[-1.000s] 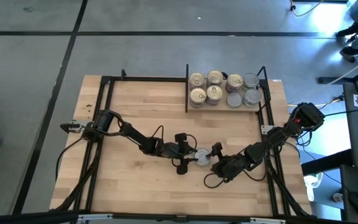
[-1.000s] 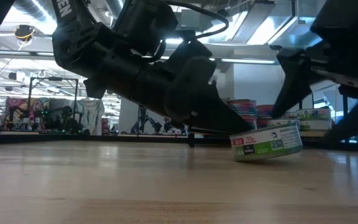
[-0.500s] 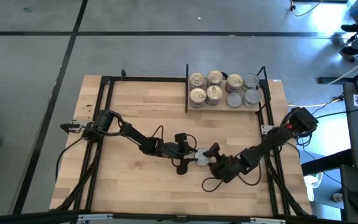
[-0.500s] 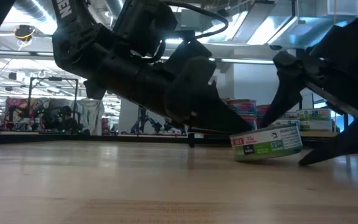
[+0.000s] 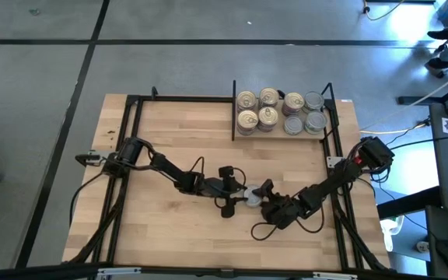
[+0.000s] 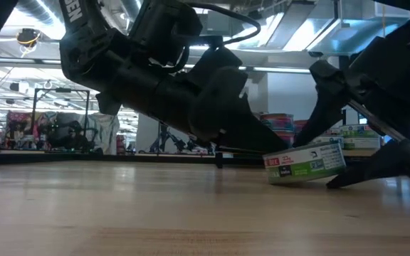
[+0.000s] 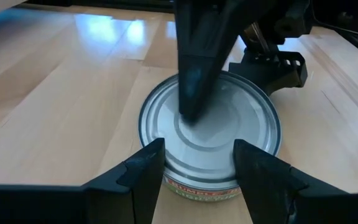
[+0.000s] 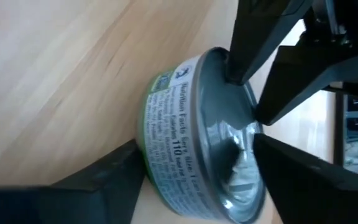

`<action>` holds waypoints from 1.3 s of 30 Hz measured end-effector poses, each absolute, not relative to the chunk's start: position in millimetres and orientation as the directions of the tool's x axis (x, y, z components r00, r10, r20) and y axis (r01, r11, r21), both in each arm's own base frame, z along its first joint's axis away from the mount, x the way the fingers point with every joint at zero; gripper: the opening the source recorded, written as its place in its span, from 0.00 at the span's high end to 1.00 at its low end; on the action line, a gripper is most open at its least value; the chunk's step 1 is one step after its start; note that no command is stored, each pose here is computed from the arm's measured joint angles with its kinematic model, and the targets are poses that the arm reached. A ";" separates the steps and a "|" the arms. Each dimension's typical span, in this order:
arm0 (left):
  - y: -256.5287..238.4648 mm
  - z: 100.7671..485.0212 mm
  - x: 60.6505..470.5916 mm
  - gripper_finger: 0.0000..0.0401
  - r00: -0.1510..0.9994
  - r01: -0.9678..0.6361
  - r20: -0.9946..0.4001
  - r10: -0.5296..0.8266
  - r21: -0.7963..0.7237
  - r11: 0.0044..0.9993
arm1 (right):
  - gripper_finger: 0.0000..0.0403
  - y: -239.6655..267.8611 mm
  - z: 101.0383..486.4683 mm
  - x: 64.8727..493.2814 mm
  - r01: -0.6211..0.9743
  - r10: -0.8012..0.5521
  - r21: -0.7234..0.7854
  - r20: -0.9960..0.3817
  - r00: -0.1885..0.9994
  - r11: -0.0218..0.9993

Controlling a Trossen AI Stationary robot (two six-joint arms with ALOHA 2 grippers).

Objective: Stack canned seafood by type on shelf
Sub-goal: Stack the green tuna can on top of the green tuna can

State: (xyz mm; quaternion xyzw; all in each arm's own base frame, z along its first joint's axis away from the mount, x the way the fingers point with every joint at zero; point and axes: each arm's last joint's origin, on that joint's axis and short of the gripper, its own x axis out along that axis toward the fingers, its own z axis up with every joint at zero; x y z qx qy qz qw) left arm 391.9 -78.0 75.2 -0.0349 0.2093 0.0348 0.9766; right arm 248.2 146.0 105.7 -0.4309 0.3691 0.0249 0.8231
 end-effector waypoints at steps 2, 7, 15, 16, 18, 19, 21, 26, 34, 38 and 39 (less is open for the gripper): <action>-77.9 75.1 391.9 0.52 0.910 -0.084 -0.412 0.054 -0.055 0.995 | 0.35 145.9 105.6 248.3 -0.354 -0.274 -0.684 -0.631 0.725 0.638; -77.0 75.8 391.7 0.52 0.910 -0.100 -0.410 0.066 -0.062 0.993 | 0.56 146.3 105.9 247.5 -0.336 -0.296 -0.701 -0.616 0.730 0.629; -76.2 95.5 389.2 0.52 0.897 -0.102 -0.436 0.072 -0.046 0.994 | 0.59 150.0 110.6 243.7 -0.267 -0.323 -0.703 -0.586 0.743 0.659; -75.8 101.8 387.8 0.52 0.892 -0.101 -0.447 0.075 -0.035 0.994 | 0.61 150.4 113.3 242.7 -0.252 -0.326 -0.700 -0.580 0.747 0.668; -75.3 112.8 381.4 0.52 0.873 -0.075 -0.484 0.064 -0.003 0.997 | 0.64 148.7 120.7 239.8 -0.222 -0.329 -0.685 -0.576 0.748 0.694; -76.7 116.9 376.9 0.52 0.865 -0.047 -0.499 0.044 0.007 0.999 | 0.64 146.4 124.0 237.1 -0.208 -0.342 -0.685 -0.575 0.743 0.698; -77.8 124.1 367.7 0.52 0.854 -0.008 -0.520 0.024 0.033 0.999 | 0.64 141.3 134.1 233.7 -0.164 -0.362 -0.675 -0.566 0.740 0.720; -65.1 146.0 340.8 0.52 0.877 -0.071 -0.468 0.109 0.098 0.993 | 0.64 122.8 163.1 220.5 -0.048 -0.422 -0.641 -0.558 0.714 0.766; -55.1 144.0 297.3 0.52 0.874 -0.120 -0.462 0.152 0.099 0.988 | 0.64 74.5 211.1 188.6 0.165 -0.578 -0.646 -0.501 0.644 0.745; -50.9 143.0 291.9 0.52 0.875 -0.143 -0.453 0.171 0.097 0.985 | 0.64 42.1 226.4 176.9 0.270 -0.656 -0.640 -0.498 0.567 0.719; -49.3 142.1 291.4 0.52 0.871 -0.151 -0.456 0.180 0.100 0.983 | 0.64 34.5 229.0 175.2 0.297 -0.676 -0.640 -0.495 0.546 0.708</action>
